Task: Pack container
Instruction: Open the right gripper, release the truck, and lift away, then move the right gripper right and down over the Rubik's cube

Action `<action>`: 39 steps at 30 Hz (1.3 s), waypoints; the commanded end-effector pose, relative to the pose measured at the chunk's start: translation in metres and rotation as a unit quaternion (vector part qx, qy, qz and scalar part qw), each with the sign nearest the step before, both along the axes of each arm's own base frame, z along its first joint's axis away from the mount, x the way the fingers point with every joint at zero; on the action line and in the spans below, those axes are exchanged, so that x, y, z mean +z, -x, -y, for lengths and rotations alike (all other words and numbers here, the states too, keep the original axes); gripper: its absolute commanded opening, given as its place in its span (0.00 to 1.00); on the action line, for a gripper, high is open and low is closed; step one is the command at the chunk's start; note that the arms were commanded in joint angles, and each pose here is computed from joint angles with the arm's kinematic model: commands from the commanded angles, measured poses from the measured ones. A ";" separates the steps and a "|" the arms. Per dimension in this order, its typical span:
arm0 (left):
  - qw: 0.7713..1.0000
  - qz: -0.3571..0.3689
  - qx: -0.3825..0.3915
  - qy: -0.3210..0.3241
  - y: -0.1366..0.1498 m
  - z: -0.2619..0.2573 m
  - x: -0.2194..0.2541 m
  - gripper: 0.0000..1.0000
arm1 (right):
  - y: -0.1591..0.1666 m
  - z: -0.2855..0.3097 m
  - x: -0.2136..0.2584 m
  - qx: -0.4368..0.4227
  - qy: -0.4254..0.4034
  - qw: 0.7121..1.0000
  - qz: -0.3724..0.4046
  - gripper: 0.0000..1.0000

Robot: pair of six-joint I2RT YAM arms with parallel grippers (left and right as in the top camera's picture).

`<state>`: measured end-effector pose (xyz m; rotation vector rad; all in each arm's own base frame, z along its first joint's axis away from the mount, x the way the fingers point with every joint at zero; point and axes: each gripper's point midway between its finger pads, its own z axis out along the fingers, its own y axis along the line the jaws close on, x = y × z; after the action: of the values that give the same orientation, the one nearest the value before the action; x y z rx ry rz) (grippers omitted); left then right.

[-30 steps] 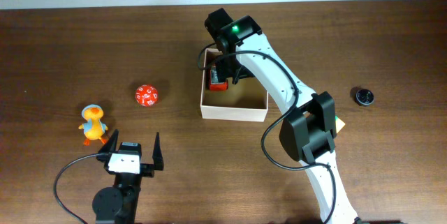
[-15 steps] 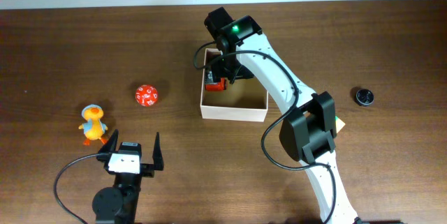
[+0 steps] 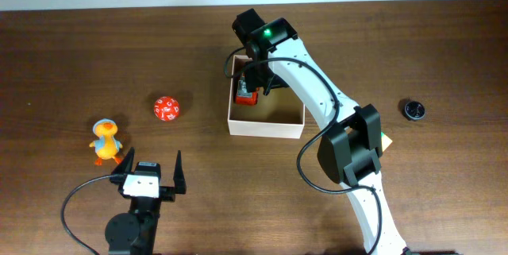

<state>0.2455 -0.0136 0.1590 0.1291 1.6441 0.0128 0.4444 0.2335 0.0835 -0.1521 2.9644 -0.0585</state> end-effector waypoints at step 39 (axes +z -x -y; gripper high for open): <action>1.000 0.001 -0.002 -0.010 0.000 0.000 -0.002 0.99 | 0.105 0.302 0.195 -0.256 -0.021 0.965 0.046 0.81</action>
<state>0.2455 -0.0136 0.1589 0.1291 1.6444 0.0128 0.3710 -0.0627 0.2870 0.5724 2.7708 -0.0389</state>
